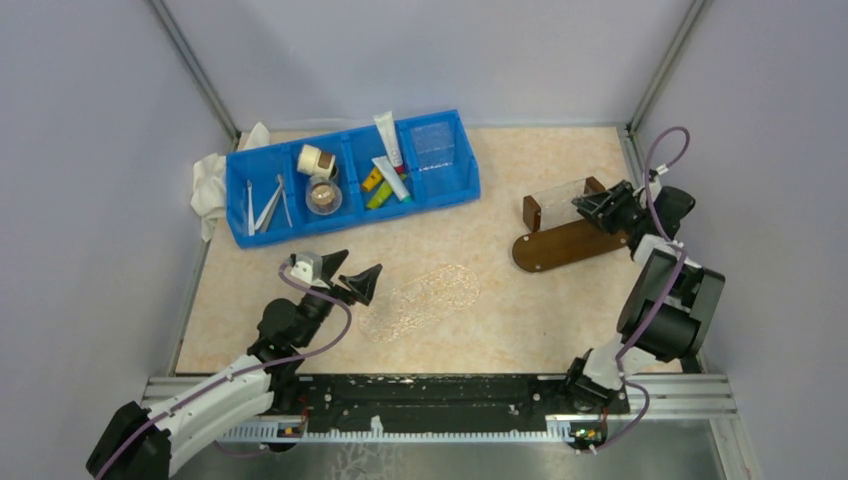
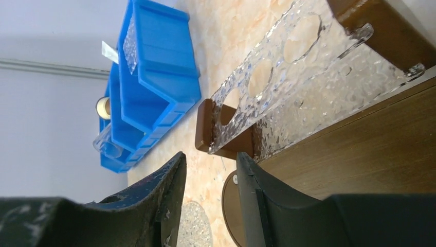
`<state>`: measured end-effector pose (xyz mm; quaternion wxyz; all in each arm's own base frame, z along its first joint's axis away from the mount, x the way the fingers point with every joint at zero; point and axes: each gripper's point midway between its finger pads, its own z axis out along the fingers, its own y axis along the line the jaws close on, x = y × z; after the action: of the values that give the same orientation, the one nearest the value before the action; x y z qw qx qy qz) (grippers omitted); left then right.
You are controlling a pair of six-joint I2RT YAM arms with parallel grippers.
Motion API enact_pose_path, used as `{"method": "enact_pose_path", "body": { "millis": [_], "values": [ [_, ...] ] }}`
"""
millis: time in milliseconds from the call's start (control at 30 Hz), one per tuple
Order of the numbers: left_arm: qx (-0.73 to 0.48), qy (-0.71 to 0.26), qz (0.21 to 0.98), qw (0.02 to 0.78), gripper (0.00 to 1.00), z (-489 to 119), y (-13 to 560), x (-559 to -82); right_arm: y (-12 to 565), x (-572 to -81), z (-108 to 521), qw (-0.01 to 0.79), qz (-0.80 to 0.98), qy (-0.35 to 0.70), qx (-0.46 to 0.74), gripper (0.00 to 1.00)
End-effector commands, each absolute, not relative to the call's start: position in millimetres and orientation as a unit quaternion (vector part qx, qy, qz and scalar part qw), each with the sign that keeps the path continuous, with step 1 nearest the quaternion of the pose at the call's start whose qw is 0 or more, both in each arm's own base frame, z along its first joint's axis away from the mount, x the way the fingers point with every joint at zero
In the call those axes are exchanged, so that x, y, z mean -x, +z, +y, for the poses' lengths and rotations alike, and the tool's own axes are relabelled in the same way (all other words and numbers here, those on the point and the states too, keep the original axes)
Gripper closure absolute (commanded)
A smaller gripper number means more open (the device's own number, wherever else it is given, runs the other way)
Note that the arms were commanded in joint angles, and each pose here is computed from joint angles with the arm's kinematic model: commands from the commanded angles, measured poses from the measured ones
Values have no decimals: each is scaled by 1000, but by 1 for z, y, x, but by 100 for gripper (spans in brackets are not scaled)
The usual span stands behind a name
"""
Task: Prepare toiletry sets of a toothbrush and toothpaste on the tray
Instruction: Place the toothpaste holder at the center of the board, then adjust the tray at the center of the board.
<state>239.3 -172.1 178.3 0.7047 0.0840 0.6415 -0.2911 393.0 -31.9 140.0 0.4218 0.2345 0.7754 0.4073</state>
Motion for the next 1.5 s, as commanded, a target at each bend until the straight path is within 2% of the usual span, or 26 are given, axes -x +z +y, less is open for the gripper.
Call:
{"method": "enact_pose_path", "body": {
  "millis": [0,233,533,700,800,933,1133,1267,1467],
  "values": [
    [-98,-279,663,687,1,-166,140,-230,147,-413,-47,435,773,393,-241,57],
    [-97,-278,665,687,1,-166,140,-231,127,-433,-45,425,789,366,-250,50],
    [-96,-278,666,686,1,-166,140,-232,105,-453,-48,410,793,359,-274,51],
    [-95,-277,667,685,1,-166,139,-232,99,-448,-50,402,795,353,-284,56],
    [-95,-278,666,686,1,-166,140,-232,98,-443,-53,399,795,352,-290,66],
    [-95,-278,666,686,1,-166,139,-232,94,-433,-53,391,797,353,-296,73],
    [-95,-279,664,687,1,-166,140,-231,93,-424,-52,385,797,357,-299,74],
    [-95,-279,664,687,1,-166,140,-231,87,-427,-50,379,793,367,-305,81],
    [-93,-279,664,687,1,-165,140,-231,80,-435,-48,372,778,394,-318,86]
  ]
}}
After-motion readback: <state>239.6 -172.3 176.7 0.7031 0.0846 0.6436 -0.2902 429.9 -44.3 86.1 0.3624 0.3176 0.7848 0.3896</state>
